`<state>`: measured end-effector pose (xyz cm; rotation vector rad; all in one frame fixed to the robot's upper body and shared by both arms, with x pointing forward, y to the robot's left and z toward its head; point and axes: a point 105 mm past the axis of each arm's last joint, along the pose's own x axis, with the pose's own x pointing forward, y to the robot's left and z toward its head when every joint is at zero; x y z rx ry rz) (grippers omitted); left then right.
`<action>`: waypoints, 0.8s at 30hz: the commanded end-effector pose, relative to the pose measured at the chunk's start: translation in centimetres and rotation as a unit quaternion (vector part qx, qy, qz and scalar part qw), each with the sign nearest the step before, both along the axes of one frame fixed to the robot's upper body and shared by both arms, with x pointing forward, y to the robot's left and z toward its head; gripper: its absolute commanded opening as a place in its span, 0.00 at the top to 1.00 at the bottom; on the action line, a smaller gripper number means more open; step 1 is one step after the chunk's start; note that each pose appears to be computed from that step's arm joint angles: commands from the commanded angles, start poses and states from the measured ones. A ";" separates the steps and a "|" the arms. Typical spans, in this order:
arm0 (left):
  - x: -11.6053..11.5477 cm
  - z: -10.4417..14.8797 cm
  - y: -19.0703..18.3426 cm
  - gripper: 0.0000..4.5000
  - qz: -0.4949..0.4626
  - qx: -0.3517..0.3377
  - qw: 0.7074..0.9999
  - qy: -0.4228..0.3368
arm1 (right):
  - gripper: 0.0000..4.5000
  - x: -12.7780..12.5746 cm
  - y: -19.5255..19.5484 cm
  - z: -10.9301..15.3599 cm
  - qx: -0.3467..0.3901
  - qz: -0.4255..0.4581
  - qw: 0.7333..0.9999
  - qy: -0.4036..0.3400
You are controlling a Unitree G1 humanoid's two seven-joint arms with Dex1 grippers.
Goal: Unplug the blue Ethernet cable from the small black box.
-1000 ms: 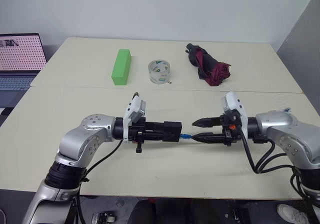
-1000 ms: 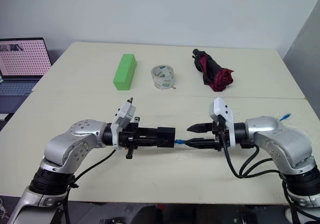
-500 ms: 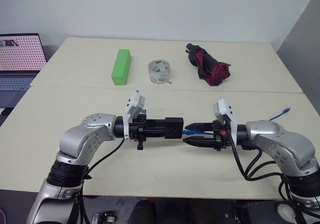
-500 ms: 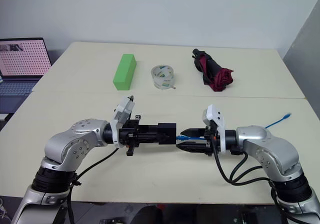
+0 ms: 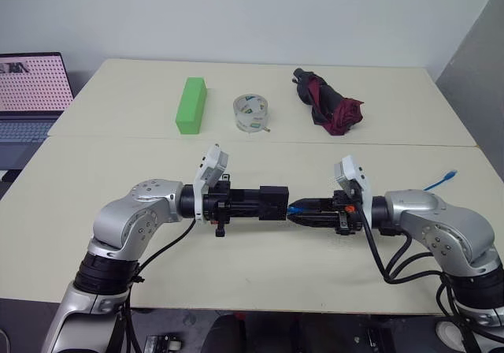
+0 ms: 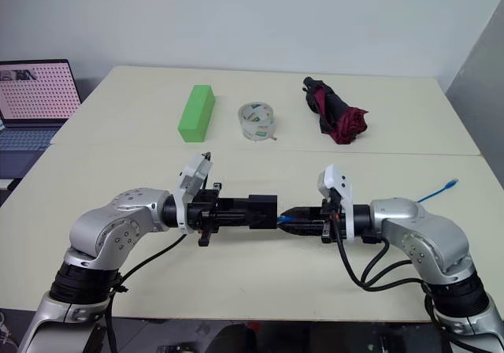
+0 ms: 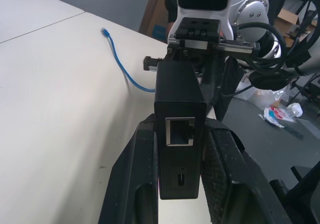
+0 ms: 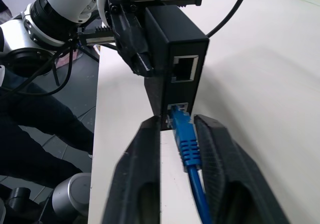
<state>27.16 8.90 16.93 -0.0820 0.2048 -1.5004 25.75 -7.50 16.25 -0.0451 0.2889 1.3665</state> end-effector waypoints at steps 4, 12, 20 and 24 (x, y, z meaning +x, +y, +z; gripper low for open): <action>-0.7 1.2 0.0 0.83 -0.021 -0.014 1.000 -0.016 | 0.98 -0.2 0.2 0.8 -0.003 0.029 0.999 -0.012; -1.1 0.5 0.6 0.83 -0.040 0.008 0.999 -0.018 | 0.98 -0.1 -0.5 0.9 -0.027 0.061 0.998 0.004; -0.9 -0.1 1.7 0.83 -0.023 0.028 0.999 -0.022 | 0.98 1.1 -3.9 0.5 -0.066 0.025 0.997 0.007; -0.3 -0.2 1.9 0.83 0.004 0.025 0.999 -0.027 | 0.98 6.3 -6.3 -1.1 -0.101 -0.133 0.983 -0.073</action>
